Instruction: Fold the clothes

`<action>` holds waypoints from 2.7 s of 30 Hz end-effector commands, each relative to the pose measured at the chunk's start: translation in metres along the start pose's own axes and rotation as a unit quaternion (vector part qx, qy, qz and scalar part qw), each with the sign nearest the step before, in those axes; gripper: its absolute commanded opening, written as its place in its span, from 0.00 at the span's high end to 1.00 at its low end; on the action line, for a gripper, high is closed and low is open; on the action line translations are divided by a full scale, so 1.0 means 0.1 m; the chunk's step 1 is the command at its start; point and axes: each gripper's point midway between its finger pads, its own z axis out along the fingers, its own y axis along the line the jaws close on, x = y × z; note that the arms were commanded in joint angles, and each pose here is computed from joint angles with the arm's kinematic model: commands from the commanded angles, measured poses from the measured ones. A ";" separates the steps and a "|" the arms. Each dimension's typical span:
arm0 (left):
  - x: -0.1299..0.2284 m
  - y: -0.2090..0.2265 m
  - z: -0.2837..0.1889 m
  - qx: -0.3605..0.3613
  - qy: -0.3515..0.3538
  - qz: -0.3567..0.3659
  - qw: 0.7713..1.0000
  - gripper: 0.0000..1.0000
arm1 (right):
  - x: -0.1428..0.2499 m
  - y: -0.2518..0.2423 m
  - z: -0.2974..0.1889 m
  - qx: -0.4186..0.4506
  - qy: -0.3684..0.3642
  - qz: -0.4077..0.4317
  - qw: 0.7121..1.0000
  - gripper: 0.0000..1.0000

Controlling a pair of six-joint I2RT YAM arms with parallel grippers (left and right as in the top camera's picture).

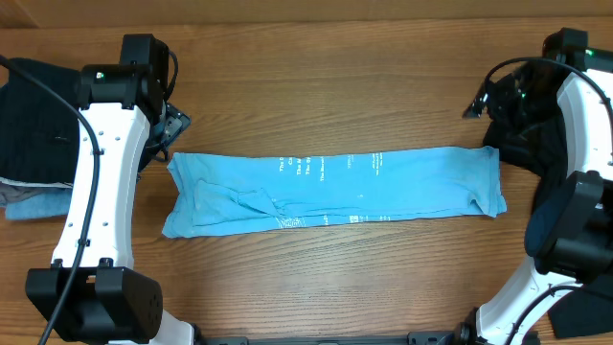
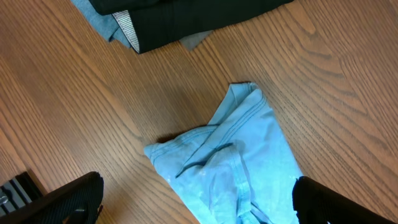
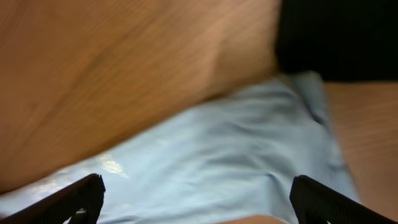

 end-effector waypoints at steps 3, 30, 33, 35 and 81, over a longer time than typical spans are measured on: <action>-0.05 0.00 -0.01 -0.003 -0.010 0.010 1.000 0.00 | 0.06 -0.67 -0.10 0.185 -0.010 0.003 0.983 0.36; -0.05 0.00 -0.01 -0.003 -0.010 0.010 1.000 0.00 | 0.35 -0.73 1.18 0.058 0.006 -0.116 0.992 0.96; -0.05 0.00 -0.01 -0.003 -0.010 0.010 1.000 0.00 | 0.41 -0.59 1.19 0.013 0.016 -0.140 0.990 0.96; -0.05 0.00 -0.01 -0.003 -0.010 0.010 1.000 0.00 | 0.46 -0.59 1.16 0.013 0.028 -0.137 0.990 0.96; -0.05 0.00 -0.01 -0.003 -0.010 0.010 1.000 0.00 | 2.21 2.83 0.33 -0.122 0.016 -0.322 0.939 0.96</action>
